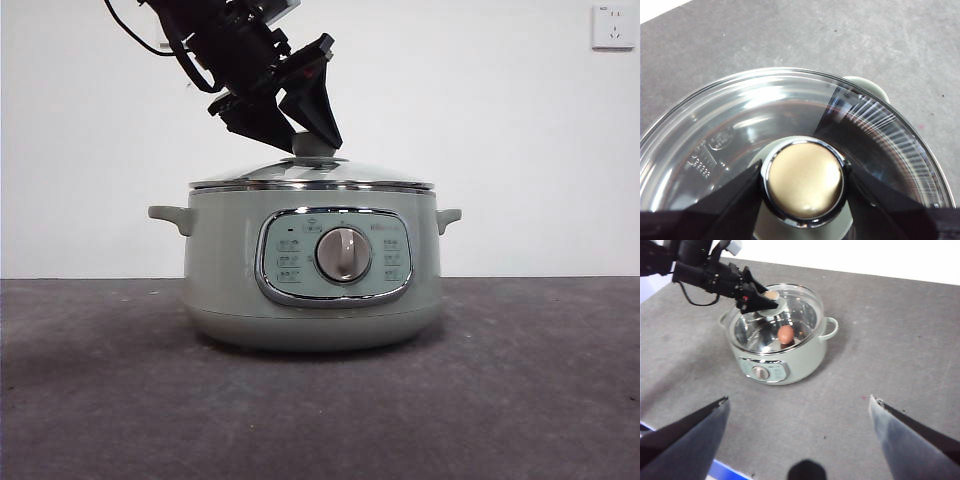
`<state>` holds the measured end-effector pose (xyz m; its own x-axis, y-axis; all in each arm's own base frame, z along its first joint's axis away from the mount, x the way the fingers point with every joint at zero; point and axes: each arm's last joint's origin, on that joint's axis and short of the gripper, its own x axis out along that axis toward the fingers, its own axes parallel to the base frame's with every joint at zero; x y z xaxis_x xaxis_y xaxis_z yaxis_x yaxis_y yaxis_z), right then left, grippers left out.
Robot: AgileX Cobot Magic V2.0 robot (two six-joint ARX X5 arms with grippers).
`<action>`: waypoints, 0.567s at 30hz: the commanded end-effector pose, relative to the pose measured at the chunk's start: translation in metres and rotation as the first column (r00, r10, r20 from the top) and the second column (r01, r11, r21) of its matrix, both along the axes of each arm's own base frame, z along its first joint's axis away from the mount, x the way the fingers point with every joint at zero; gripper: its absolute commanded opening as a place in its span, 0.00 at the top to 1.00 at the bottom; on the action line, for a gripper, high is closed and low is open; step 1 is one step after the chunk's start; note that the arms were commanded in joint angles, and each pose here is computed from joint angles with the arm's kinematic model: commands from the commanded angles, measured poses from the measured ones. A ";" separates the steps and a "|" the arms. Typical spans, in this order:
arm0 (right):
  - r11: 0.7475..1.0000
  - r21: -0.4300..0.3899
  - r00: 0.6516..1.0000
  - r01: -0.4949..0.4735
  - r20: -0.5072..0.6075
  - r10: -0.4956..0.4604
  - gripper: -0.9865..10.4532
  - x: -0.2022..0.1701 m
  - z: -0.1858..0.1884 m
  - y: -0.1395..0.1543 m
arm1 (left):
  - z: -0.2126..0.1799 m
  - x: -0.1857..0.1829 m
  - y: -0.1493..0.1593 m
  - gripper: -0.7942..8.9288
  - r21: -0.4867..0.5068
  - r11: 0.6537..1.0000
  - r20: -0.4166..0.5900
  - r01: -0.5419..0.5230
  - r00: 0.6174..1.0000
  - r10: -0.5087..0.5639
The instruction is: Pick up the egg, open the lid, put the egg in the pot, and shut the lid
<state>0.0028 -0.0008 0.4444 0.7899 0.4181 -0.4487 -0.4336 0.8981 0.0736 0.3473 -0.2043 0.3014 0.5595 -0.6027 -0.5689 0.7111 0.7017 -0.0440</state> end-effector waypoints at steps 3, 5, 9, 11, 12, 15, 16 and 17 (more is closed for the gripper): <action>1.000 -0.011 1.000 0.008 -0.022 -0.008 0.50 -0.001 -0.003 -0.001 | 0.007 -0.001 -0.002 0.93 -0.023 1.000 0.028 0.012 1.000 -0.011; 1.000 -0.011 1.000 0.008 -0.022 -0.008 0.50 -0.001 -0.003 -0.001 | 0.007 -0.001 -0.002 0.93 -0.023 1.000 0.027 0.012 1.000 -0.011; 1.000 -0.012 1.000 0.010 -0.021 -0.010 0.50 -0.001 -0.003 -0.001 | 0.006 0.000 -0.003 0.93 -0.025 1.000 0.022 0.018 1.000 -0.017; 1.000 -0.012 1.000 0.010 -0.021 -0.010 0.50 -0.001 -0.003 -0.001 | 0.001 0.001 -0.006 0.93 -0.019 1.000 0.012 0.022 1.000 -0.022; 1.000 -0.012 1.000 0.010 -0.021 -0.010 0.50 -0.001 -0.003 -0.001 | -0.001 0.001 -0.006 0.93 -0.013 1.000 0.001 0.023 1.000 -0.023; 1.000 -0.012 1.000 0.010 -0.021 -0.010 0.50 -0.001 -0.003 -0.001 | -0.012 0.004 -0.008 0.93 0.010 1.000 -0.035 0.025 0.999 -0.025; 1.000 -0.012 1.000 0.010 -0.021 -0.010 0.50 -0.001 -0.003 -0.001 | -0.015 0.005 -0.009 0.93 0.015 1.000 -0.045 0.026 0.999 -0.025; 1.000 -0.012 1.000 0.010 -0.021 -0.010 0.50 -0.001 -0.003 -0.001 | -0.018 0.005 -0.009 0.93 0.021 0.999 -0.055 0.025 0.998 -0.024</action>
